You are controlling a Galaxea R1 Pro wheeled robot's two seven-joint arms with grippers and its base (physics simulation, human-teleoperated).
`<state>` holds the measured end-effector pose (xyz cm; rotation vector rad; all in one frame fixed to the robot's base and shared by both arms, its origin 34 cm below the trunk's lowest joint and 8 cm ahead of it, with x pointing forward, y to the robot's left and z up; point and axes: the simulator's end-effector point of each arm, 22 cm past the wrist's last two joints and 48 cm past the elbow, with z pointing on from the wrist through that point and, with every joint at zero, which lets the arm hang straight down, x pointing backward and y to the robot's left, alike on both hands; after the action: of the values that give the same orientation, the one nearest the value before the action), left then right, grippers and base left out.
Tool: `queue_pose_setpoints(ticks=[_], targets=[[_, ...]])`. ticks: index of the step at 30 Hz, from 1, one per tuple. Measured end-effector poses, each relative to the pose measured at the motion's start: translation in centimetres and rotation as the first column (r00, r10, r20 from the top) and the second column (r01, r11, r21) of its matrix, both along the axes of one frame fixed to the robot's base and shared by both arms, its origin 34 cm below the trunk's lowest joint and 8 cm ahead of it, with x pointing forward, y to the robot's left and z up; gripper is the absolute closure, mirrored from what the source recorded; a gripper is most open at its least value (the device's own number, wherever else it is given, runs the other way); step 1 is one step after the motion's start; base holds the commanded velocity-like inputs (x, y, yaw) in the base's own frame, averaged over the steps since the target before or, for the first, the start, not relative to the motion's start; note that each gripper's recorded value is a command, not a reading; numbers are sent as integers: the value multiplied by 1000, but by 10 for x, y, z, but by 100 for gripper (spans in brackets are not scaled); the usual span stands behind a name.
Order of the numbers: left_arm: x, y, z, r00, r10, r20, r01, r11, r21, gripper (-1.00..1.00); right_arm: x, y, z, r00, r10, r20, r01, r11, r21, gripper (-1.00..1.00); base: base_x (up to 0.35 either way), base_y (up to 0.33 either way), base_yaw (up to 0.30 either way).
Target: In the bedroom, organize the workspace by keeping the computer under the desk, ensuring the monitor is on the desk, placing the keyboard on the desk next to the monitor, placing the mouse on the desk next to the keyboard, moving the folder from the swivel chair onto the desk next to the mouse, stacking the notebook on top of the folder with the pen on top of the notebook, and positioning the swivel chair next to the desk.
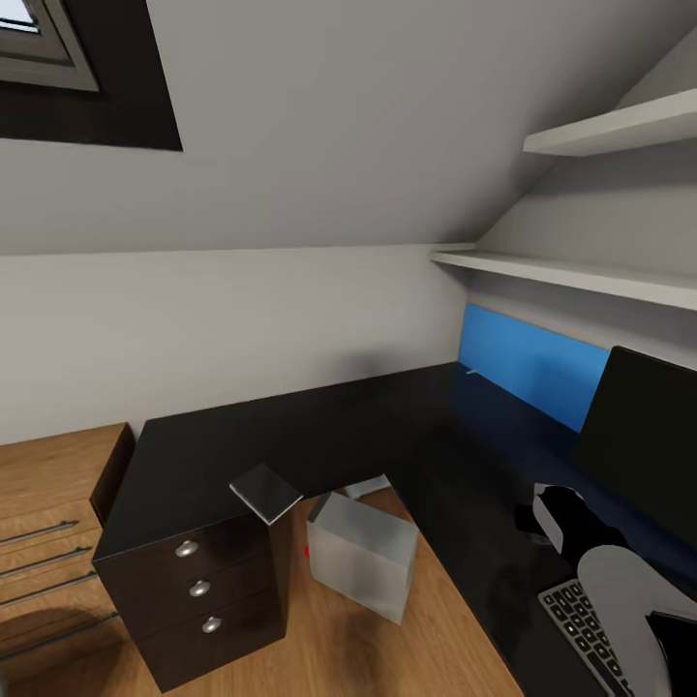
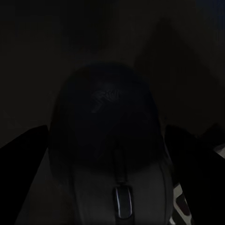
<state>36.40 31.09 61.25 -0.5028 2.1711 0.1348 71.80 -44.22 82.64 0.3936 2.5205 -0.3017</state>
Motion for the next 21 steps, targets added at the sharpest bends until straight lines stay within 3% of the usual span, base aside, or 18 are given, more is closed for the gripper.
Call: queue_pose_setpoints(ticks=[21], targets=[[2,0,-30,1000,0,1,0,1000,0,-100,1,-1,-30,1000,0,-3,0,1000,-2,100,0,0,0]])
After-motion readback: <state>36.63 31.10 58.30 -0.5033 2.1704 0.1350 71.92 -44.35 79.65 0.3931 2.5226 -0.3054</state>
